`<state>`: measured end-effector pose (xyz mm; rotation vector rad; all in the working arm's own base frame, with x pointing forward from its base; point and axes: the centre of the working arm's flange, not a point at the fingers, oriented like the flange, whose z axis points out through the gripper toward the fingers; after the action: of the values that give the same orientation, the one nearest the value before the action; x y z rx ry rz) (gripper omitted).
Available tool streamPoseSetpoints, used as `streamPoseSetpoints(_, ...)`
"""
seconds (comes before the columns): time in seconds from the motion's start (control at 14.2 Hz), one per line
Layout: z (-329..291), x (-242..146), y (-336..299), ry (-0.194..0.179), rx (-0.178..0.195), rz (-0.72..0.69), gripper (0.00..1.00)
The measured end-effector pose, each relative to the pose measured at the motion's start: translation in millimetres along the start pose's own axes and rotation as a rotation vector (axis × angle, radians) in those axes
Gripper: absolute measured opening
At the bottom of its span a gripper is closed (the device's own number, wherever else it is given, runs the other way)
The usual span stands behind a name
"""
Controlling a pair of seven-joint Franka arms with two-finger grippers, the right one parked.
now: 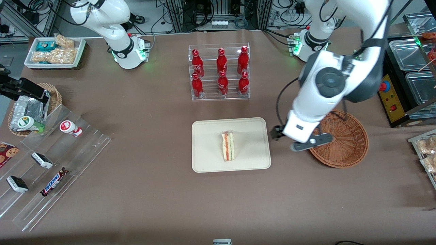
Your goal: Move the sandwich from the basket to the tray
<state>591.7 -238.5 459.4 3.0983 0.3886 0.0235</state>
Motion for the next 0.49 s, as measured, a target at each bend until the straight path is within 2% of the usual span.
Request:
streamPoseSetpoints(0.21,-15.3,8.3,-61.7,-0.021,0.018,0.025,1.00)
streamPoseSetpoints(0.49,-47.9,19.0,-140.6,-0.070,0.037,0.108,1.00)
